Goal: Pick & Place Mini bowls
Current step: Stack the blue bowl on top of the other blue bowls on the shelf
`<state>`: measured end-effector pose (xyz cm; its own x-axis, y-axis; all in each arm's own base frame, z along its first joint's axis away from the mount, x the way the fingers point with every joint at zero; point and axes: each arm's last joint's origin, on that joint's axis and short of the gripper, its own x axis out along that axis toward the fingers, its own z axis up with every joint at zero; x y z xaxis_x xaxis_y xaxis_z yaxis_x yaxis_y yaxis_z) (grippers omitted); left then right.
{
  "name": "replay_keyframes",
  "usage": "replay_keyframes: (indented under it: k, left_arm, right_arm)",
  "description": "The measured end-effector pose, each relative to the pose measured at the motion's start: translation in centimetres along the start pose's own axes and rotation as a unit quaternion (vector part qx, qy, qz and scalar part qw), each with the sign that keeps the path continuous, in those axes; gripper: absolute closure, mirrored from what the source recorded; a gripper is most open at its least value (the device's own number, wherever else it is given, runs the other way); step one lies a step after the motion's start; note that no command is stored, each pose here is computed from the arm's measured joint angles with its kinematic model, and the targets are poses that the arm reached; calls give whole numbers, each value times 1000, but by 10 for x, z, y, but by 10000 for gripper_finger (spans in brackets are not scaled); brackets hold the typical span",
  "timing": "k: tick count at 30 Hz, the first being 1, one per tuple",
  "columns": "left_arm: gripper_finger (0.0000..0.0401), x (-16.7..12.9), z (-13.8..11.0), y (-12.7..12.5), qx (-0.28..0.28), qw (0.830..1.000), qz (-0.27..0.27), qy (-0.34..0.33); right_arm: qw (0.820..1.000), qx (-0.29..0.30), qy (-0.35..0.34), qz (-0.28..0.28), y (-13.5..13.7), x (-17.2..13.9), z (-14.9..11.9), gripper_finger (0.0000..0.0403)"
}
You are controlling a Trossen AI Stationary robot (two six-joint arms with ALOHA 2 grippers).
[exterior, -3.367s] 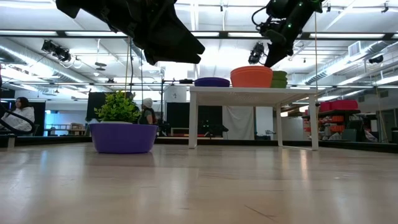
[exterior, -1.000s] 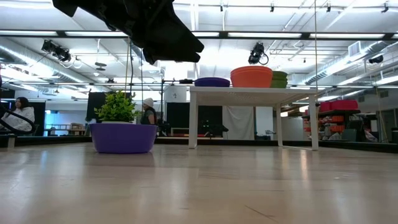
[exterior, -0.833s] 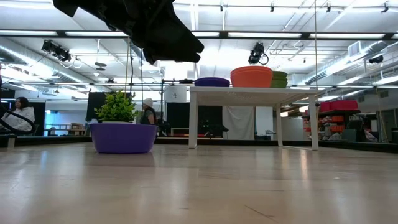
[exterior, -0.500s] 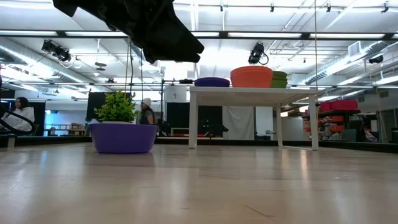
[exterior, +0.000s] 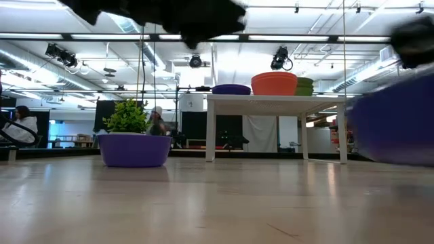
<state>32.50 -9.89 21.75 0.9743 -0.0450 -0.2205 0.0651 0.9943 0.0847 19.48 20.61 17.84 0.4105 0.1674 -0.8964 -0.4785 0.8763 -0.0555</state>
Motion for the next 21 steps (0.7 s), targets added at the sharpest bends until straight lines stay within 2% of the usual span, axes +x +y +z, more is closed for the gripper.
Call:
replay_keyframes:
  k: [4, 7, 12, 18, 21]
  left_arm:
    - [218, 14, -11, -11, 66, 993, -87, -37]
    - [218, 24, -18, -18, 73, 990, -121, -28]
    - [205, 49, -17, -36, 114, 977, -182, 18]
    - [145, 70, -5, -44, 134, 962, -213, 109]
    - [119, 74, 1, -45, 149, 956, -214, 133]
  right_arm:
    - [995, -80, -61, 8, -30, 3, 23, 396]
    - [989, -117, -92, 15, -48, 4, 31, 398]
    - [986, -130, -102, 10, -67, 6, 35, 399]
    - [987, -129, -97, 14, -69, 6, 34, 400]
    - [986, -134, -100, 20, -66, 6, 34, 400]
